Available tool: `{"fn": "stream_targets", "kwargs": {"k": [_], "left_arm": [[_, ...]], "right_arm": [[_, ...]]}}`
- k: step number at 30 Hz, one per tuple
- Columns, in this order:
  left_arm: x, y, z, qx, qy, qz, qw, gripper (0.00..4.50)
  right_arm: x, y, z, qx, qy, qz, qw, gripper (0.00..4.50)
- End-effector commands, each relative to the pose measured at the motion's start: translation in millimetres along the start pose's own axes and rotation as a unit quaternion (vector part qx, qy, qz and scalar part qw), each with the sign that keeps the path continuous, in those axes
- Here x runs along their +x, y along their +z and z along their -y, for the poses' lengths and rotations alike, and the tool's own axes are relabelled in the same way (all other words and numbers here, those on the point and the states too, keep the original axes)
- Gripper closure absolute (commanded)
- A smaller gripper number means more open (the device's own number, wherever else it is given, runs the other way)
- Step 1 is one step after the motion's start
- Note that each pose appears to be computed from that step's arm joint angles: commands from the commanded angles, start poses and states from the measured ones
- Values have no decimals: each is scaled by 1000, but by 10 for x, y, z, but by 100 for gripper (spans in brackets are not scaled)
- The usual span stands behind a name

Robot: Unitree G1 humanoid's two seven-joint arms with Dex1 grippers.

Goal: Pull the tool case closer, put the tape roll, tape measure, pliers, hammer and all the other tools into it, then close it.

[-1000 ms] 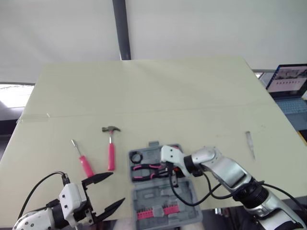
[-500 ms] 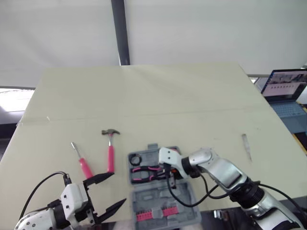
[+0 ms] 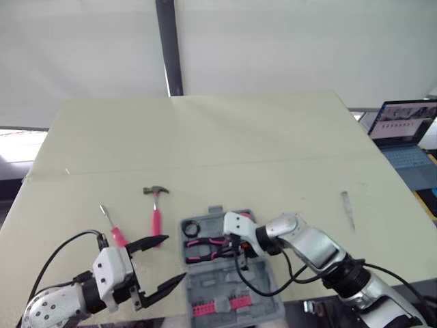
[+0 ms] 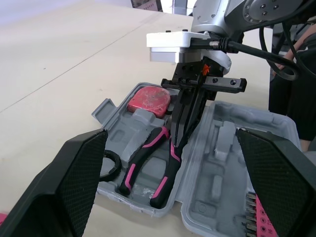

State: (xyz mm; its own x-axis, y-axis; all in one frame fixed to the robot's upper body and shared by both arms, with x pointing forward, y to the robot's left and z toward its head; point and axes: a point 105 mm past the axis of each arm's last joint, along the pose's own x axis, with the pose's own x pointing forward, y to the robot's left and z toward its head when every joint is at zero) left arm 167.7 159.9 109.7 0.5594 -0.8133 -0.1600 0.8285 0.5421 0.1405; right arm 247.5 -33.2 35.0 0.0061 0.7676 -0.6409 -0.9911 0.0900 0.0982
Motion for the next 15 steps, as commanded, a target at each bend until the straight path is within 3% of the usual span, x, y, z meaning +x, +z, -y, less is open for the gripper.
{"fn": "stream_targets", "kwargs": {"k": [1,9,15], "left_arm": [[25,112,-5,9,-3,15,1000,0],[160,110,-88,2,2,18,1000,0],[185,55,-28,-23,0,11,1000,0]], "right_arm": [[109,-886,-43,105,-31,-143,984,445],[-1,-428,1,100,-44,-16,994,445],[-360,-24,-61,86,-50,74,992,445]]}}
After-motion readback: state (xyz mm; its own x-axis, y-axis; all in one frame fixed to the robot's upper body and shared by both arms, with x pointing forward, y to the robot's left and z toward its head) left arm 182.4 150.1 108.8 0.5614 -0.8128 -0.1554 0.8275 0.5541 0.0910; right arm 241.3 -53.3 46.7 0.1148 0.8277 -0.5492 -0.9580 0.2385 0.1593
